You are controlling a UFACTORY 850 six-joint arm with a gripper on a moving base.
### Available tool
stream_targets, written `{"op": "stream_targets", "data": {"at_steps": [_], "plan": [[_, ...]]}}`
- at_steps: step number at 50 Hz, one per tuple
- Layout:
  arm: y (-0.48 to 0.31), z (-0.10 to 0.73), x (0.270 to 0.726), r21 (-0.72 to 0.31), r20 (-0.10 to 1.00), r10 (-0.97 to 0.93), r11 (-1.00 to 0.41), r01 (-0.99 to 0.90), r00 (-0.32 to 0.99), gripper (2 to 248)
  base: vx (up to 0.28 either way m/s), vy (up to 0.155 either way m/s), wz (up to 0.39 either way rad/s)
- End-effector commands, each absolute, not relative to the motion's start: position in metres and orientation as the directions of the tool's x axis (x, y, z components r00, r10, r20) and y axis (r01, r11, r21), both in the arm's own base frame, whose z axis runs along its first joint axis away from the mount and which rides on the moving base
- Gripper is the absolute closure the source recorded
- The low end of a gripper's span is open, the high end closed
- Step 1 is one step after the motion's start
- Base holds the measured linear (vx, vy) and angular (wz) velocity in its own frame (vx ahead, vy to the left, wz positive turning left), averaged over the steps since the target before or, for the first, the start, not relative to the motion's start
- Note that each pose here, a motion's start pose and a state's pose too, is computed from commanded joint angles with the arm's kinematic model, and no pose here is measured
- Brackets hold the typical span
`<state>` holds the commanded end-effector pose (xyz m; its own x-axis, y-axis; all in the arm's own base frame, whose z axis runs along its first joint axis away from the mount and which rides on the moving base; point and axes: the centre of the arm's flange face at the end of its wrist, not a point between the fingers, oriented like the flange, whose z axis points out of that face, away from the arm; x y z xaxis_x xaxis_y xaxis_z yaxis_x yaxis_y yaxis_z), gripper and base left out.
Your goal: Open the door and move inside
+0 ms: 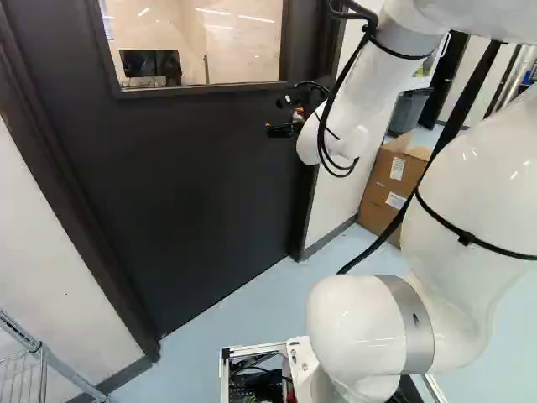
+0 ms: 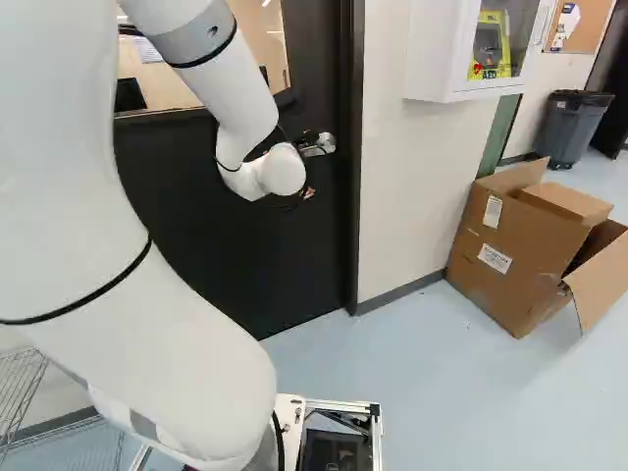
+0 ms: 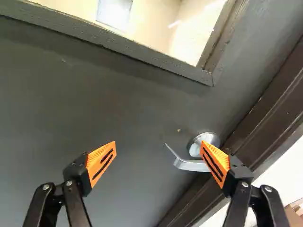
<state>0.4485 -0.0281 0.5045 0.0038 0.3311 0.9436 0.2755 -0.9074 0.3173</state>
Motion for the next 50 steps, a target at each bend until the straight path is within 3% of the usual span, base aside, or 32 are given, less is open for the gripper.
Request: {"op": "stream_targets", "data": {"at_steps": [50], "plan": [[-0.044, 0.505, 0.480, 0.317, 0.944, 0.331, -0.914, 0.253, 0.011, 3, 0.000, 0.000, 0.000]]}}
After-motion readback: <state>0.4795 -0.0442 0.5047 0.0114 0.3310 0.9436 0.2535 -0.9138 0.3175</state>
